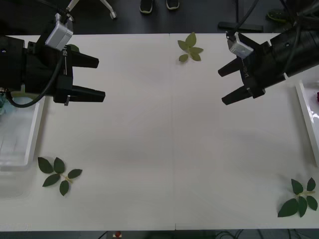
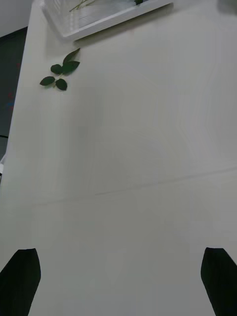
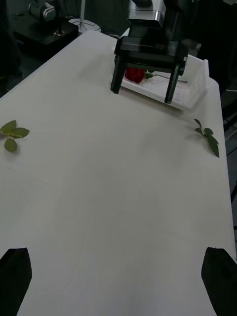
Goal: Place the red flowers into the right box and the blue flowers into the left box. If a person shows an open palm, hand one flower to the person first, then continue sorting.
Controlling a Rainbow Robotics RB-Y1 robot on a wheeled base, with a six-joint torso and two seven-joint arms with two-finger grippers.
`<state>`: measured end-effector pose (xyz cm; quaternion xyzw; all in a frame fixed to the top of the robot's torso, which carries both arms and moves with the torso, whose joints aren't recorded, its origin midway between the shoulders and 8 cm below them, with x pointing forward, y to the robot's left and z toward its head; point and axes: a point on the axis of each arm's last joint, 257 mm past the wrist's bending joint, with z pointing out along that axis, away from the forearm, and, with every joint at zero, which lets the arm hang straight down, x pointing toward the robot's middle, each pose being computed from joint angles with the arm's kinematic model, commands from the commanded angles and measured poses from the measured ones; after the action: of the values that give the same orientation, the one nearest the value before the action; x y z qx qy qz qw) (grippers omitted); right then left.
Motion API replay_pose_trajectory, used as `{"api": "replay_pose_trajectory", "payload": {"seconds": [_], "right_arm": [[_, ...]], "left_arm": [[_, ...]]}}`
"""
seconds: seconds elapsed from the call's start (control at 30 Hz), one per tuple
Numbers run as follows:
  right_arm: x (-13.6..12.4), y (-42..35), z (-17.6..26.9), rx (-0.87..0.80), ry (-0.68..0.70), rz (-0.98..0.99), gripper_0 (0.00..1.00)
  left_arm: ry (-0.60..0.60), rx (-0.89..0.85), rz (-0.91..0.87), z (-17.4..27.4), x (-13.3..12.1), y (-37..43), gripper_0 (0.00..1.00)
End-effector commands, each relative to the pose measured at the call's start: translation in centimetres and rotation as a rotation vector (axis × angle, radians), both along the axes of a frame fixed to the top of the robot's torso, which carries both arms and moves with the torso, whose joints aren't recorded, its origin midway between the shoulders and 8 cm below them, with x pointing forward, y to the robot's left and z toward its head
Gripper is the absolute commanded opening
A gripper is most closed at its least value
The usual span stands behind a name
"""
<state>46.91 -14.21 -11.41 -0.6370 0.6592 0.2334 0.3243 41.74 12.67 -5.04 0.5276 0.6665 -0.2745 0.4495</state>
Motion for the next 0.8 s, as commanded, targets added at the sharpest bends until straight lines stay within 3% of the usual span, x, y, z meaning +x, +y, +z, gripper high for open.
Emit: {"api": "replay_pose_trajectory", "payload": {"seconds": [0.03, 0.8], "right_arm": [[0.74, 1.67, 2.57, -0.007, -0.122, 0.071, 0.95], [0.81, 2.61, 2.75, 0.015, -0.130, 0.077, 0.95]], "left_arm": [[-0.052, 0.030, -0.006, 1.08, 0.01, 0.31, 1.00], [-0.052, 0.030, -0.006, 1.08, 0.01, 0.31, 1.00]]}}
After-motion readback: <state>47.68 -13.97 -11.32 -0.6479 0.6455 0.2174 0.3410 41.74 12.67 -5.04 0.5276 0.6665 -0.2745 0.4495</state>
